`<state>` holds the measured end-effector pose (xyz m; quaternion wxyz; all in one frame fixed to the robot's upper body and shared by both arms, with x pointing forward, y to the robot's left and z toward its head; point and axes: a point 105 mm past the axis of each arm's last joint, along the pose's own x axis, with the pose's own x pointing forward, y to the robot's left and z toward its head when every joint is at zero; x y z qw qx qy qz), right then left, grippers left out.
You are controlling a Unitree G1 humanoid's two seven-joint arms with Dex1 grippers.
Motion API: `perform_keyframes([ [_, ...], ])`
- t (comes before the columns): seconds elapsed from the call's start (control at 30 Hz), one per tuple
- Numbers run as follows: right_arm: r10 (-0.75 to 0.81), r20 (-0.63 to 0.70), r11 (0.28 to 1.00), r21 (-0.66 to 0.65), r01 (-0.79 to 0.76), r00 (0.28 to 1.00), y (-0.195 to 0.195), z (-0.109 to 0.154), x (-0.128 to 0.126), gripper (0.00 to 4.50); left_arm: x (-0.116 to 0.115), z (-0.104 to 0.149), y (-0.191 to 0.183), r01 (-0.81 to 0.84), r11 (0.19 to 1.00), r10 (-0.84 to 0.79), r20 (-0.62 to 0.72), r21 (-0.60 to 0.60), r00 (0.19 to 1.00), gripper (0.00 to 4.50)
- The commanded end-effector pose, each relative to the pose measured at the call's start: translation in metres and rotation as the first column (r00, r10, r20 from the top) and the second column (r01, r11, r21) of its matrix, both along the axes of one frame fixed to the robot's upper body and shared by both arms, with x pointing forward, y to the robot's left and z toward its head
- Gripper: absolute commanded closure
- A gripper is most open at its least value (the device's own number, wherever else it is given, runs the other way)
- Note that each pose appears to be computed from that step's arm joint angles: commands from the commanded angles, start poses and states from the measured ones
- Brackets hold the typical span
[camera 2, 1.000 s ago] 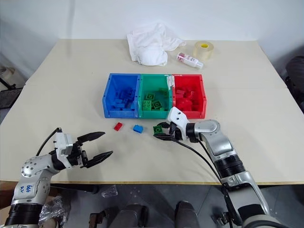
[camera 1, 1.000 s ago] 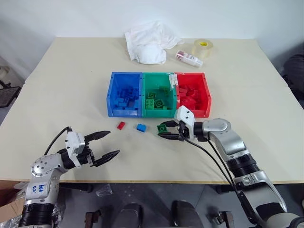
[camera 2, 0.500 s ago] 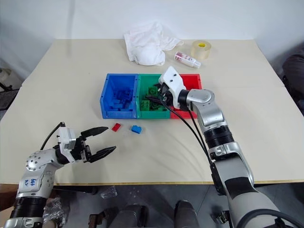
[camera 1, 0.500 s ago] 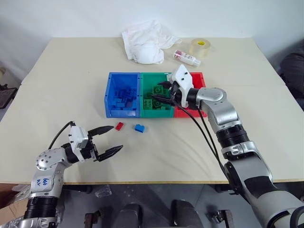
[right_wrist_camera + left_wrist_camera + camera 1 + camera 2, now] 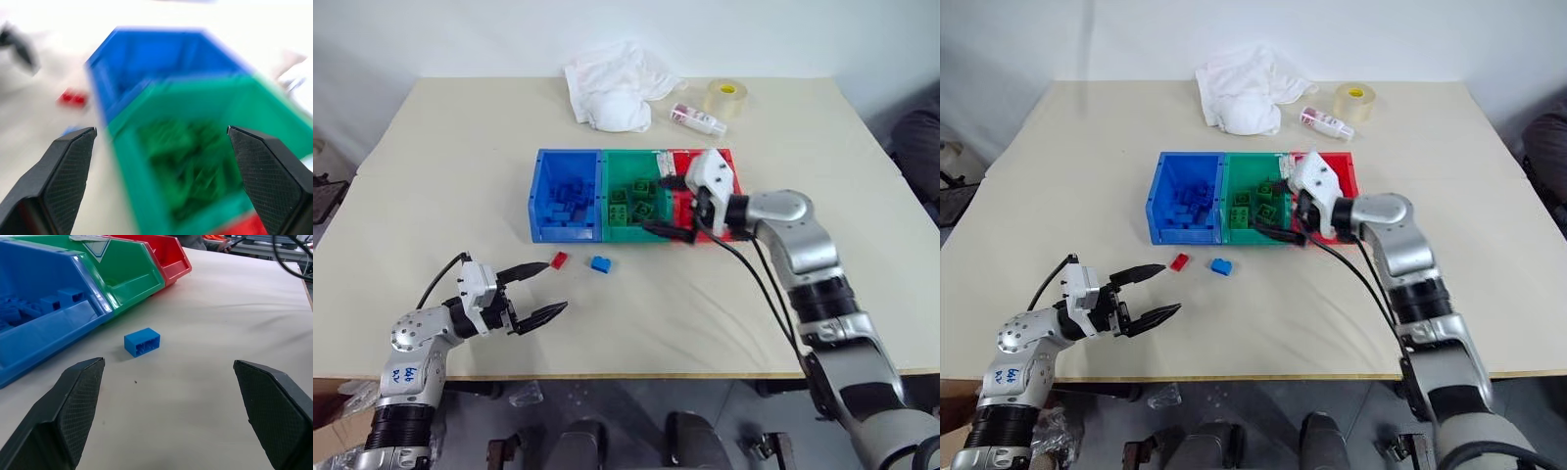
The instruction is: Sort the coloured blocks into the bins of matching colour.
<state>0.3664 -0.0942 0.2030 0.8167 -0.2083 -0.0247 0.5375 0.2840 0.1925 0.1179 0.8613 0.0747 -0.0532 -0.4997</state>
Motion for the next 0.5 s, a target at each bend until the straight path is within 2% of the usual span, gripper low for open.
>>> perform_keyframes([
  [0.03,0.065,-0.022,0.997,-0.031,-0.066,0.998,-0.025,0.006,-0.031,0.03,0.000,0.005,0.006,-0.003,1.000,0.003,0.027,0.006,1.000,0.00],
  [0.13,0.043,-0.101,0.998,-0.048,-0.048,0.994,-0.058,-0.003,-0.056,0.03,0.001,0.005,0.011,-0.007,1.000,0.007,0.024,0.016,1.000,0.00],
  [0.27,-0.050,-0.170,0.995,-0.096,0.034,0.984,-0.091,-0.014,-0.072,0.03,0.004,0.007,0.016,-0.010,1.000,0.009,0.022,0.026,1.000,0.00],
  [0.37,-0.100,-0.182,0.989,-0.126,0.078,0.978,-0.103,-0.020,-0.078,0.03,0.008,0.008,0.015,0.002,0.999,-0.003,0.022,0.032,1.000,0.00],
  [0.5,-0.101,-0.177,0.991,-0.109,0.082,0.979,-0.100,-0.019,-0.081,0.03,0.011,0.010,0.007,0.033,0.999,-0.034,0.025,0.034,0.999,0.00],
])
